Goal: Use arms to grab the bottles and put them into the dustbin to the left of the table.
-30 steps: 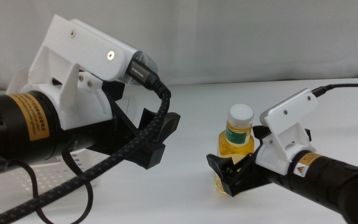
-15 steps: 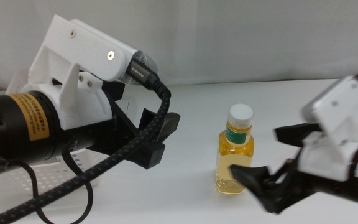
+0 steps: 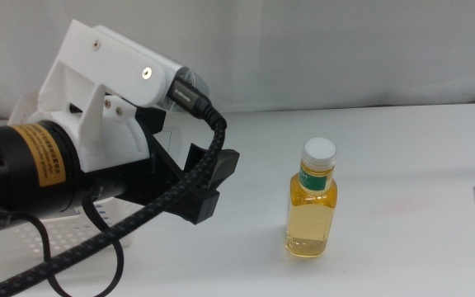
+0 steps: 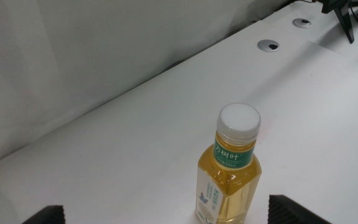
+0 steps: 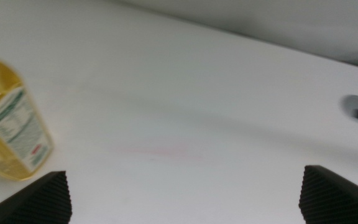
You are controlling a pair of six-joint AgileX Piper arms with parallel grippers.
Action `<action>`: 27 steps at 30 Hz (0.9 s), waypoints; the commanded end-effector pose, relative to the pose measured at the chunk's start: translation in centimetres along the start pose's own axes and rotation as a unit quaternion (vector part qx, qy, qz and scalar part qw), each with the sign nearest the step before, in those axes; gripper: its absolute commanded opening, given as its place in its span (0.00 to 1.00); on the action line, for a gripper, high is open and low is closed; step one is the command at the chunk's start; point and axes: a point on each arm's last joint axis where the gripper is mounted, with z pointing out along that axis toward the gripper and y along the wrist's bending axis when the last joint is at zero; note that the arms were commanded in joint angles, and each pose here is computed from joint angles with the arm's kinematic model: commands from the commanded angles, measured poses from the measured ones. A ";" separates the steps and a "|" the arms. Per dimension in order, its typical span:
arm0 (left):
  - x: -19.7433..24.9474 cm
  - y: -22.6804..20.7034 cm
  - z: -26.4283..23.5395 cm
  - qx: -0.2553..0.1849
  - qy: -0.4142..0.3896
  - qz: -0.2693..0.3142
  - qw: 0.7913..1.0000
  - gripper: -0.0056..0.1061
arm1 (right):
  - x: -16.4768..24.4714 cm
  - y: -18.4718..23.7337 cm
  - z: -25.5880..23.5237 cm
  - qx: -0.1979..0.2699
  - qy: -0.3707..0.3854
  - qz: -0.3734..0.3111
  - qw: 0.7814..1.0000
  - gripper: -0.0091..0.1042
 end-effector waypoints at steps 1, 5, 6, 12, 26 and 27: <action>0.2 -0.1 0.1 0.004 0.003 -0.007 1.000 0.80 | -0.1 -0.6 -1.3 0.022 -0.005 -0.002 1.000 0.99; 0.3 -0.2 0.4 0.009 -0.020 -0.002 1.000 0.80 | 0.1 -0.7 -2.0 0.030 -0.002 -0.005 1.000 0.99; 0.5 -0.3 0.6 0.011 -0.027 -0.001 1.000 0.80 | 0.1 -0.7 -2.0 0.031 -0.002 -0.006 1.000 0.99; 3.9 -0.6 2.1 0.026 -0.045 -0.010 0.999 0.80 | 0.0 -0.8 -2.0 0.034 -0.009 -0.006 0.999 0.99; 10.1 -1.5 4.0 0.070 -0.120 -0.006 0.990 0.80 | -0.5 -0.9 -2.0 0.043 -0.033 -0.004 0.999 0.99; 10.5 -1.8 4.4 0.077 -0.114 -0.004 0.990 0.80 | -0.6 -1.0 -2.0 0.045 -0.037 -0.004 0.998 0.99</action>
